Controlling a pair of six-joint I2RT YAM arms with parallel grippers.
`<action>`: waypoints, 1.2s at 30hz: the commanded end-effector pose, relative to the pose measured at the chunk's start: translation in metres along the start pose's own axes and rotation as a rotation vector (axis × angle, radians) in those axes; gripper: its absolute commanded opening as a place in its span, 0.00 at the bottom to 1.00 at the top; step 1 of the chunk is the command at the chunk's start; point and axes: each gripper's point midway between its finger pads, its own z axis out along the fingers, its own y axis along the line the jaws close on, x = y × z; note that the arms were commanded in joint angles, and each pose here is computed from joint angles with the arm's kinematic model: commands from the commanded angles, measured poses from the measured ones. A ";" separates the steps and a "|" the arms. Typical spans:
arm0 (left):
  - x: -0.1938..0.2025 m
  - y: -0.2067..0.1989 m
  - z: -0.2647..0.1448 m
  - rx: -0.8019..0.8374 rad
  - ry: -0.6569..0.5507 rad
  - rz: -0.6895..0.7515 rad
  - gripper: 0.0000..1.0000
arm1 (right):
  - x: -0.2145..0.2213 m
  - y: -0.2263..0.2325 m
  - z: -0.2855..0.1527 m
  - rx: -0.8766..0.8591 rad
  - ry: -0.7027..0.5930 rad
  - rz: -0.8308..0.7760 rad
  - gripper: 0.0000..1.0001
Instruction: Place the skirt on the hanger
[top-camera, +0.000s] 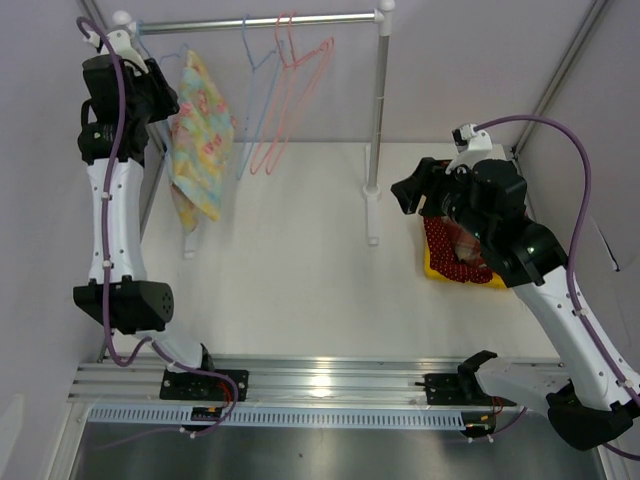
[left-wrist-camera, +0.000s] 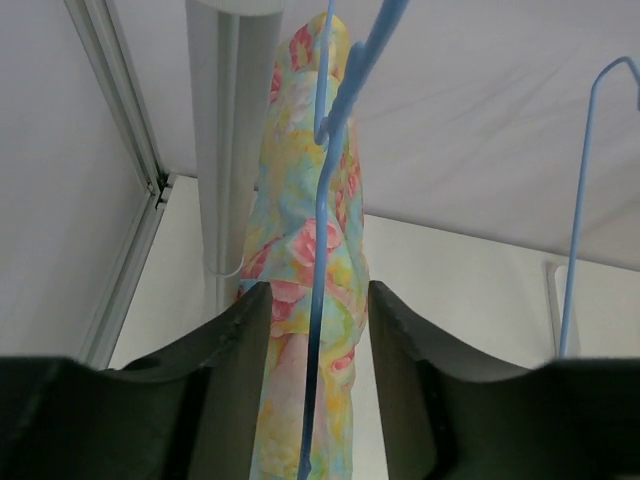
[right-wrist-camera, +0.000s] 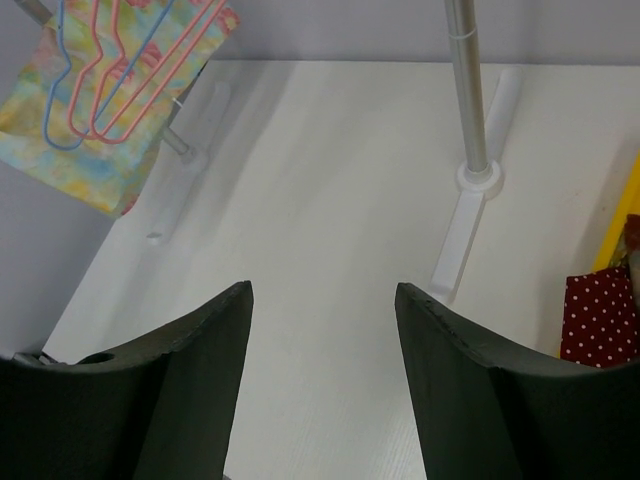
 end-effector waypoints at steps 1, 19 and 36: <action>-0.037 -0.007 -0.040 0.024 -0.105 -0.011 0.53 | -0.002 -0.007 -0.006 0.031 -0.021 0.008 0.66; -0.045 -0.070 -0.160 0.252 -0.201 -0.038 0.68 | 0.054 -0.089 0.006 0.300 0.158 0.105 0.67; 0.173 -0.208 -0.239 0.753 0.171 0.065 0.66 | 0.138 -0.261 0.003 0.794 0.311 0.356 0.74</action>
